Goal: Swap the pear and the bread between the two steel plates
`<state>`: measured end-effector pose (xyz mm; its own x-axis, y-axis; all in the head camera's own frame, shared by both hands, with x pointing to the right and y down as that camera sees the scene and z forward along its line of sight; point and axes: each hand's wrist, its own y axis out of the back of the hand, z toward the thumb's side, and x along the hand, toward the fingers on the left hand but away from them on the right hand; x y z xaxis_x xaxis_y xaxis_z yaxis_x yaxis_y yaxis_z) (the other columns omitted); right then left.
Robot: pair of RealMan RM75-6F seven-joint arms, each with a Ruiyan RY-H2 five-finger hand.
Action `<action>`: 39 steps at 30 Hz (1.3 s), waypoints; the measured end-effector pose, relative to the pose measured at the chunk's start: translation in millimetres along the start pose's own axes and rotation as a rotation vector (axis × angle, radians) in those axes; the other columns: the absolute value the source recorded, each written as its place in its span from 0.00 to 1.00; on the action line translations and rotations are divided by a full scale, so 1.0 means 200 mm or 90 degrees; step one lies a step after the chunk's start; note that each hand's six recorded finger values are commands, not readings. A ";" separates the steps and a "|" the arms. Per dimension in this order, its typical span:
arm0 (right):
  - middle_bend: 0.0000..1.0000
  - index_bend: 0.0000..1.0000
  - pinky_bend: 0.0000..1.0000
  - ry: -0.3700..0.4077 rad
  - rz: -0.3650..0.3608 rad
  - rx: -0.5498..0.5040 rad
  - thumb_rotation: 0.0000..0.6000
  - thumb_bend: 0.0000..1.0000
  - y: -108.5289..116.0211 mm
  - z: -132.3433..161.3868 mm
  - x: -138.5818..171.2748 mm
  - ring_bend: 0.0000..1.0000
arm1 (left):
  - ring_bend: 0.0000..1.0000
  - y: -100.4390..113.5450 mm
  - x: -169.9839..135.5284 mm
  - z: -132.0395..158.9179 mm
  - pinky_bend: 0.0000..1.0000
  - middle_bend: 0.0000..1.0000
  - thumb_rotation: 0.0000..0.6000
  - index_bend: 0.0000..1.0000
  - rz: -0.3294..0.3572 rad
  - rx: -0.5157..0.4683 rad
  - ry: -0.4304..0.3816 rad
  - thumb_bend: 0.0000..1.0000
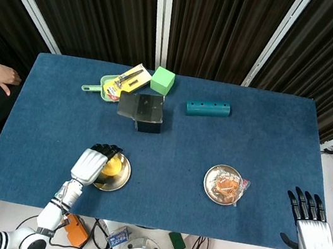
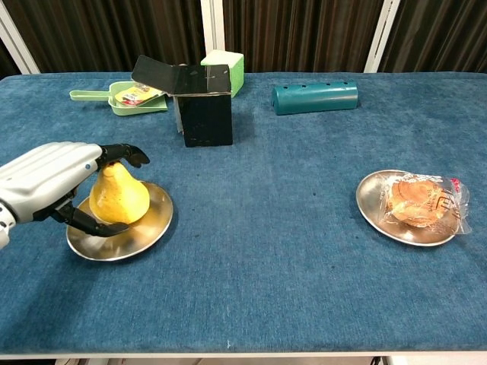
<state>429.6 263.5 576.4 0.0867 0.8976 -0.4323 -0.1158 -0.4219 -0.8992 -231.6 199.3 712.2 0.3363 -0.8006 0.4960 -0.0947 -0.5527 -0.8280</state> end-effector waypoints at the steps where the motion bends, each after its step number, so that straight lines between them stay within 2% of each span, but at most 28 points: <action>1: 0.00 0.00 0.00 0.000 0.000 0.000 1.00 0.14 0.00 0.00 0.00 0.00 | 0.40 0.00 0.00 0.00 0.50 0.36 1.00 0.32 0.004 -0.001 0.002 0.25; 7: 0.00 0.00 0.00 0.001 0.003 0.001 1.00 0.15 -0.01 0.01 0.00 0.00 | 0.53 0.04 0.00 0.01 0.61 0.49 1.00 0.44 0.035 -0.014 -0.006 0.30; 16: 0.00 0.00 0.00 0.002 0.004 0.000 1.00 0.15 -0.01 0.01 0.00 0.00 | 0.54 0.16 0.04 0.08 0.62 0.50 1.00 0.45 0.084 -0.043 -0.039 0.28; 22: 0.00 0.00 0.00 0.006 0.010 -0.004 1.00 0.15 -0.01 0.02 0.00 0.00 | 0.54 0.17 0.18 0.33 0.62 0.49 1.00 0.45 0.084 -0.049 -0.098 0.26; 26: 0.00 0.00 0.00 0.003 0.010 -0.012 1.00 0.15 0.00 0.00 -0.01 0.00 | 0.53 0.15 0.32 0.54 0.62 0.49 1.00 0.45 0.066 -0.046 -0.130 0.25; 31: 0.00 0.00 0.00 0.003 0.024 -0.017 1.00 0.15 -0.01 -0.02 -0.03 0.00 | 0.52 0.11 0.45 0.65 0.61 0.49 1.00 0.45 0.059 -0.015 -0.131 0.24; 39: 0.00 0.00 0.00 0.002 0.024 -0.031 1.00 0.15 0.01 -0.04 -0.03 0.00 | 0.41 0.02 0.60 0.67 0.46 0.36 1.00 0.29 0.038 0.017 -0.100 0.17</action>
<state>436.1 255.9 577.6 0.0868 0.8803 -0.4664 -0.0701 -0.4616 -0.8843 -65.7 131.9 733.4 0.4735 -0.7848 0.3998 -0.0944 -0.4965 -0.8629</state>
